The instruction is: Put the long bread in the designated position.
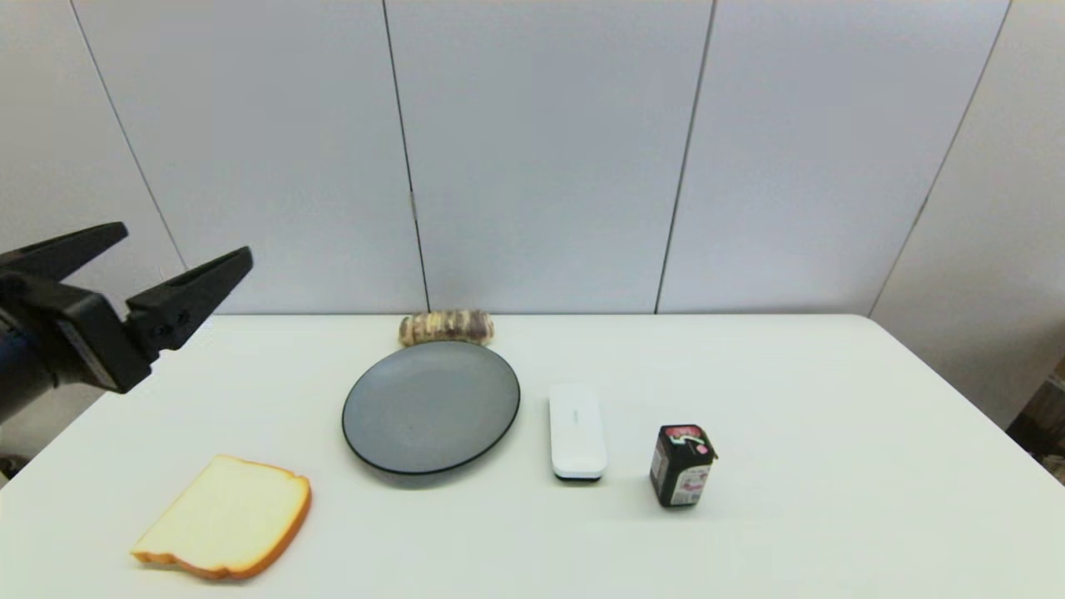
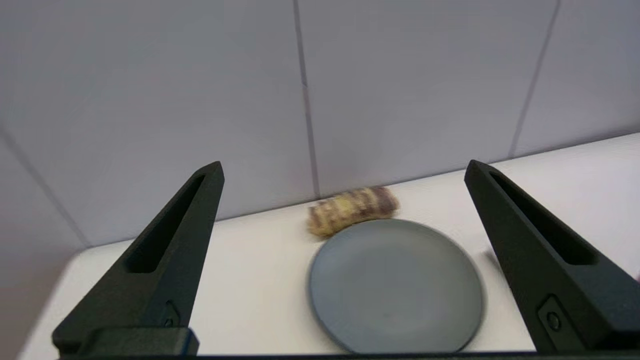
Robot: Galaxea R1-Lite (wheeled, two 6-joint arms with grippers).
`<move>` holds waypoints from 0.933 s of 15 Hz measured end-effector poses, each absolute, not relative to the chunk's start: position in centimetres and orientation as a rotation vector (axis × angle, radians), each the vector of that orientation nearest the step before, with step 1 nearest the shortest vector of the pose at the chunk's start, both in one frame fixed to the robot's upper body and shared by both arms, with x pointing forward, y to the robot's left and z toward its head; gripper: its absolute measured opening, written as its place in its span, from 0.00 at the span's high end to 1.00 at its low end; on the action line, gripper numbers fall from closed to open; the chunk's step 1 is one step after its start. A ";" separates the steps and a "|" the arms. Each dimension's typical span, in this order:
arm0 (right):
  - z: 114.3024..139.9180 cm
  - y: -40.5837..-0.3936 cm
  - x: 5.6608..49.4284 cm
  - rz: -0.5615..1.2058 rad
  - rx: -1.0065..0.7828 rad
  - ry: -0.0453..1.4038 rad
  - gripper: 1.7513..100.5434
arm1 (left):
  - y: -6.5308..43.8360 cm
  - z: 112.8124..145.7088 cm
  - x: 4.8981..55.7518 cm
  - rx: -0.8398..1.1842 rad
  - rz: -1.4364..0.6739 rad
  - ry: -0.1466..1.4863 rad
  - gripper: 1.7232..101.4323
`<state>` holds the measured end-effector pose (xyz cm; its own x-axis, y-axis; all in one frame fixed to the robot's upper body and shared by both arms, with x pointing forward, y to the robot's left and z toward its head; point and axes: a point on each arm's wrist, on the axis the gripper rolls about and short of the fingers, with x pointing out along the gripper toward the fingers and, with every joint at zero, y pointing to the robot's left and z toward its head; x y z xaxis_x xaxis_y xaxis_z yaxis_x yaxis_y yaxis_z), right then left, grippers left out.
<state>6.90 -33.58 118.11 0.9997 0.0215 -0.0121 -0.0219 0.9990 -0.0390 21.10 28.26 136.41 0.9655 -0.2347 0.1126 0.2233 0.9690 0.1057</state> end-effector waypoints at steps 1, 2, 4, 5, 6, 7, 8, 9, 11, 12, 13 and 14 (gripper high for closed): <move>118.1 -33.6 6.9 0.021 -0.039 0.012 0.03 | 28.9 136.1 20.4 0.100 -0.205 -0.151 0.04; 118.1 -33.6 6.9 0.021 -0.039 0.012 0.03 | 29.6 135.9 19.9 0.114 -0.168 -0.172 0.04; 118.1 -33.6 6.9 0.021 -0.039 0.012 0.03 | 30.8 135.6 18.9 0.152 -0.096 -0.206 0.04; 118.1 -33.6 6.9 0.021 -0.039 0.012 0.03 | 31.3 135.5 18.4 0.162 -0.093 -0.222 0.04; 118.1 -33.6 6.9 0.022 -0.039 0.012 0.03 | 31.8 135.3 17.9 0.176 -0.103 -0.234 0.04; 118.1 -33.6 6.9 0.021 -0.039 0.012 0.03 | 32.2 134.9 17.3 0.188 -0.116 -0.234 0.04; 118.1 -33.6 6.9 0.021 -0.039 0.012 0.03 | 32.5 134.4 16.7 0.200 -0.135 -0.224 0.04; 118.1 -33.6 6.9 0.021 -0.039 0.012 0.03 | 32.7 133.7 15.9 0.208 -0.150 -0.207 0.04; 118.1 -33.6 6.9 0.021 -0.039 0.012 0.03 | 32.9 131.9 14.4 0.213 -0.142 -0.164 0.04; 118.1 -33.6 6.9 0.021 -0.040 0.012 0.03 | 33.0 130.7 13.6 0.213 -0.131 -0.141 0.04; 118.1 -33.6 6.9 0.021 -0.039 0.012 0.03 | 33.0 129.7 13.0 0.212 -0.122 -0.128 0.04; 118.1 -33.6 6.9 0.021 -0.039 0.012 0.03 | 33.1 128.7 12.4 0.209 -0.115 -0.114 0.04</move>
